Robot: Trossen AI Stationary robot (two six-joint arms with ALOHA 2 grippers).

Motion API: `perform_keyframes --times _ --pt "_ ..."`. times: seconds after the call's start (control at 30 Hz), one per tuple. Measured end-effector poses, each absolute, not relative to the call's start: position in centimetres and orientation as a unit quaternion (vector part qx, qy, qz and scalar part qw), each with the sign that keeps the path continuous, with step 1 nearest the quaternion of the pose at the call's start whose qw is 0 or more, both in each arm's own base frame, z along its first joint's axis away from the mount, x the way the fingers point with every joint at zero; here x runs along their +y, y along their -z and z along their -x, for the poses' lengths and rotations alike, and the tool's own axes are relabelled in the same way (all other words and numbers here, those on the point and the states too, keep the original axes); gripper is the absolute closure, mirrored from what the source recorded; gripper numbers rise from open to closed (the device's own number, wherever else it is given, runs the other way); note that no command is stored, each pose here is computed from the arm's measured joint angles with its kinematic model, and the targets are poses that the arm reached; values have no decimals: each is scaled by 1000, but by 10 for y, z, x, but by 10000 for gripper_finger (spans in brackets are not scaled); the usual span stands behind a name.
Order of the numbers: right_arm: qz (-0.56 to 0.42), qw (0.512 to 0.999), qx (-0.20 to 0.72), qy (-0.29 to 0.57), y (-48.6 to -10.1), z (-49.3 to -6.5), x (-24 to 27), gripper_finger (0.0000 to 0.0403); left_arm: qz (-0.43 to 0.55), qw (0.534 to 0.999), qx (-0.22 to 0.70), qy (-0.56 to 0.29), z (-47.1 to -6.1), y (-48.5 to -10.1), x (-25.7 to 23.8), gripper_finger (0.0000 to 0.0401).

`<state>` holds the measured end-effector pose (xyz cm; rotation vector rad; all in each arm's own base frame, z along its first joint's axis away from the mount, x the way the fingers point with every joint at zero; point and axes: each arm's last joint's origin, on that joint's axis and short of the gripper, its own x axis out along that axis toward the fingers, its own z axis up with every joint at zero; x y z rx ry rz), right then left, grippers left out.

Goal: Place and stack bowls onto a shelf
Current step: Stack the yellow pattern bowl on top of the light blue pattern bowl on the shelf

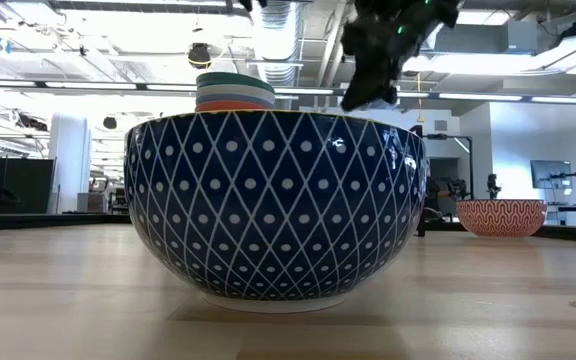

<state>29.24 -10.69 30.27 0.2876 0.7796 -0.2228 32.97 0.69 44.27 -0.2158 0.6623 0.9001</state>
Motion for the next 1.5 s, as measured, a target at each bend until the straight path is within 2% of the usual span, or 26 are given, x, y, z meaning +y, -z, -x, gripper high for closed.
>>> perform_keyframes --times 0.2,0.47,0.7,1.0,1.2,1.37,1.5 --pt "-164 915 366 47 -334 -268 -82 322 101 853 301 -414 -351 -418 -17 279" --pt "-234 909 338 67 -362 -208 -38 322 96 881 300 -353 -371 -379 -54 280" --pt "-322 873 341 134 -348 -165 3 322 104 918 283 -257 -379 -368 -93 280" --pt "-333 796 433 261 -315 -127 21 316 136 952 240 -133 -393 -328 -128 279" --pt "-334 750 481 307 -291 -120 21 273 177 959 197 -100 -402 -302 -124 280" --pt "-321 713 514 352 -264 -114 18 212 193 953 203 -116 -398 -291 -128 280" --pt "-333 681 508 408 -247 -113 5 180 197 954 187 -127 -396 -293 -135 280"
